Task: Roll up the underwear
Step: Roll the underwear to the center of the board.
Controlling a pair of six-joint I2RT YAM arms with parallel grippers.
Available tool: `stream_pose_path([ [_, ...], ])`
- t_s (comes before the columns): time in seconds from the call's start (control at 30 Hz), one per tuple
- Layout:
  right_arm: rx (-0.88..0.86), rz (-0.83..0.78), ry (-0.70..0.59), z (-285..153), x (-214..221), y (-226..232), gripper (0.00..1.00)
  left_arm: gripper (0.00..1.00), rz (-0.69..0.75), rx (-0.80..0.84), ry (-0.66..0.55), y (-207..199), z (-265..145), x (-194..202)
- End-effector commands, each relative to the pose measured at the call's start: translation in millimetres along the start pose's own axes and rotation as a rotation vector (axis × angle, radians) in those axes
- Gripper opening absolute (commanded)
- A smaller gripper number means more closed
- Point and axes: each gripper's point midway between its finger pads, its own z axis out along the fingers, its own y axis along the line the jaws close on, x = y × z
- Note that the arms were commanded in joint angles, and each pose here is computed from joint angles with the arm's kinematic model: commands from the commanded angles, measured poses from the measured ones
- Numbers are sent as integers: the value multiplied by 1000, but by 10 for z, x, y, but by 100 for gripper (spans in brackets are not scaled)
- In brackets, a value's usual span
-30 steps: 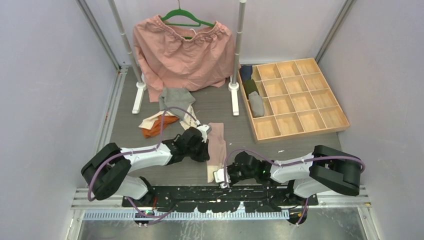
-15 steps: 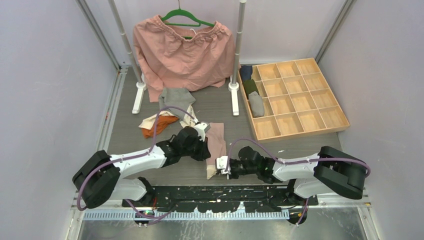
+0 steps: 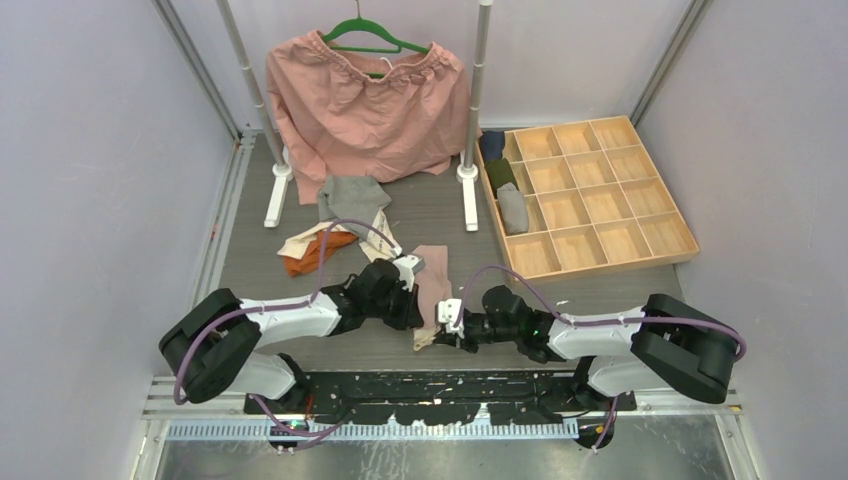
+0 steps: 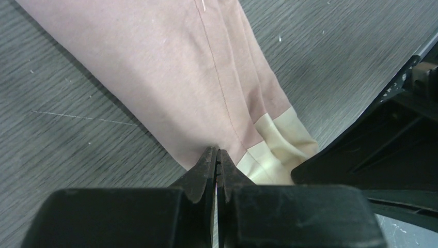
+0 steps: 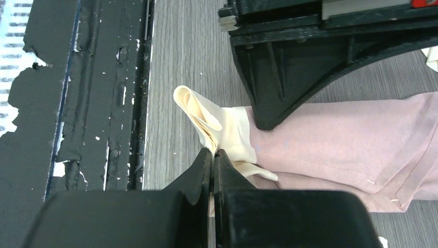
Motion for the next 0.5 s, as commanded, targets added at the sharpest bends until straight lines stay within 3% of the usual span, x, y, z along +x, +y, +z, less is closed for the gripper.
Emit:
stream_pose_path([
  [0.0, 15, -9, -72, 0, -276, -102, 1, 2, 2, 24, -17, -34, 31, -5],
  [0.47, 49, -14, 11, -49, -260, -258, 1, 1, 18, 16, 4, -10, 51, 24],
])
